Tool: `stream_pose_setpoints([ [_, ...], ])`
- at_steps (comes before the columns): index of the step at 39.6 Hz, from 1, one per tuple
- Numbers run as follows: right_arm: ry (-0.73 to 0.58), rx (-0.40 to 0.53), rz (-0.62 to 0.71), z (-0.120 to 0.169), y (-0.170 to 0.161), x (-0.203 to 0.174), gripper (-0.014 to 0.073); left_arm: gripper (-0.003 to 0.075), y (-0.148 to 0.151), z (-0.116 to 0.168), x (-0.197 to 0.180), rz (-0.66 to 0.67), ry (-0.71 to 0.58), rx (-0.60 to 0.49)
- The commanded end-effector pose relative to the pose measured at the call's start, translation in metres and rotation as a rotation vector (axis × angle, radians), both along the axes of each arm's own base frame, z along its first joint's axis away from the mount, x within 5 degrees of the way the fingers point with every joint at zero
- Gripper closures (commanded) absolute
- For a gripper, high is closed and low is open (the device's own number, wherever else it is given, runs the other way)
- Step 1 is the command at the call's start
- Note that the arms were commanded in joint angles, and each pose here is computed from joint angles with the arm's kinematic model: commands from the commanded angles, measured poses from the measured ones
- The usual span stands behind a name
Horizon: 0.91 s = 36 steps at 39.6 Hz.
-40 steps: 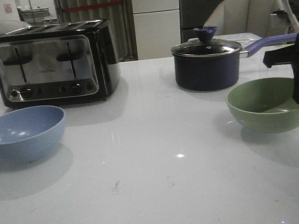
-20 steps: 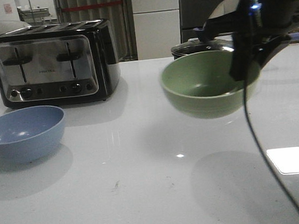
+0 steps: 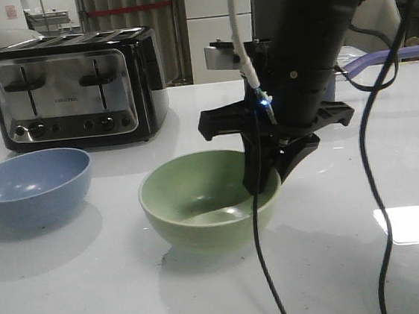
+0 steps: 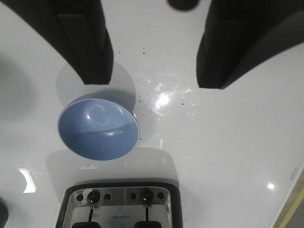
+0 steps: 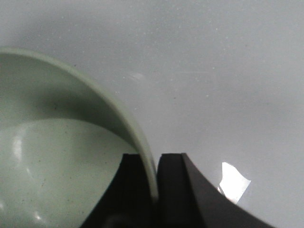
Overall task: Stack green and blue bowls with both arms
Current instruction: 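Lift the green bowl and carry it toward the table center, then set the green bowl down, open the right gripper and withdraw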
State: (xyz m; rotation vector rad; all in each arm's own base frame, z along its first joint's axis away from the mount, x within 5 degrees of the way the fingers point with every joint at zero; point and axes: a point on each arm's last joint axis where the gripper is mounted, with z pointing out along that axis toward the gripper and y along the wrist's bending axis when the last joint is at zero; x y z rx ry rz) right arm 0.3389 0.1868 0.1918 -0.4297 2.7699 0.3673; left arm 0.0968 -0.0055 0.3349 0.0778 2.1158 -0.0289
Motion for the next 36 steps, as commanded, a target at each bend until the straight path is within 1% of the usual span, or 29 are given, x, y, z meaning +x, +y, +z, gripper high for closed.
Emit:
stream_pose_setpoints([
  [1,-0.093,0.059,-0.009,0.025,0.002,0.004,0.0471,0.0265,-0.001,0.014,0.004,-0.004,-0.092,-0.018],
  [4,-0.093,0.059,-0.009,0.025,0.002,0.004,0.0394,0.0265,-0.001,0.014,0.004,-0.004,-0.092,-0.018],
  [8,-0.099,0.062,-0.01,0.026,0.003,0.005,0.0263,0.0265,-0.001,0.014,0.004,-0.004,-0.092,-0.018],
  [10,-0.106,0.064,-0.012,0.026,0.003,0.005,0.0215,0.0265,-0.001,0.014,0.004,-0.004,-0.092,-0.018],
  [12,-0.12,0.069,-0.015,0.027,0.003,0.006,0.0188,0.0265,-0.001,0.014,0.004,-0.004,-0.092,-0.018],
  [16,-0.153,0.081,-0.022,0.029,0.003,0.009,0.0178,0.0265,-0.001,0.014,0.004,-0.004,-0.092,-0.018],
  [19,-0.18,0.088,-0.02,0.038,0.002,0.007,0.0178,0.0265,-0.001,0.014,0.004,-0.004,-0.092,-0.018],
  [24,-0.264,0.087,0.001,0.066,-0.004,0.0,0.0178,0.0265,-0.001,0.014,0.004,-0.004,-0.092,-0.018],
  [28,-0.342,0.082,0.019,0.093,-0.013,-0.014,0.0178,0.0265,-0.001,0.014,0.004,-0.004,-0.092,-0.018],
  [32,-0.42,0.074,0.036,0.119,-0.027,-0.037,0.0178,0.0265,-0.001,0.014,0.004,-0.004,-0.092,-0.018],
  [36,-0.479,0.057,0.054,0.135,-0.043,-0.064,0.0178,0.0265,-0.001,0.014,0.004,-0.004,-0.092,-0.018],
])
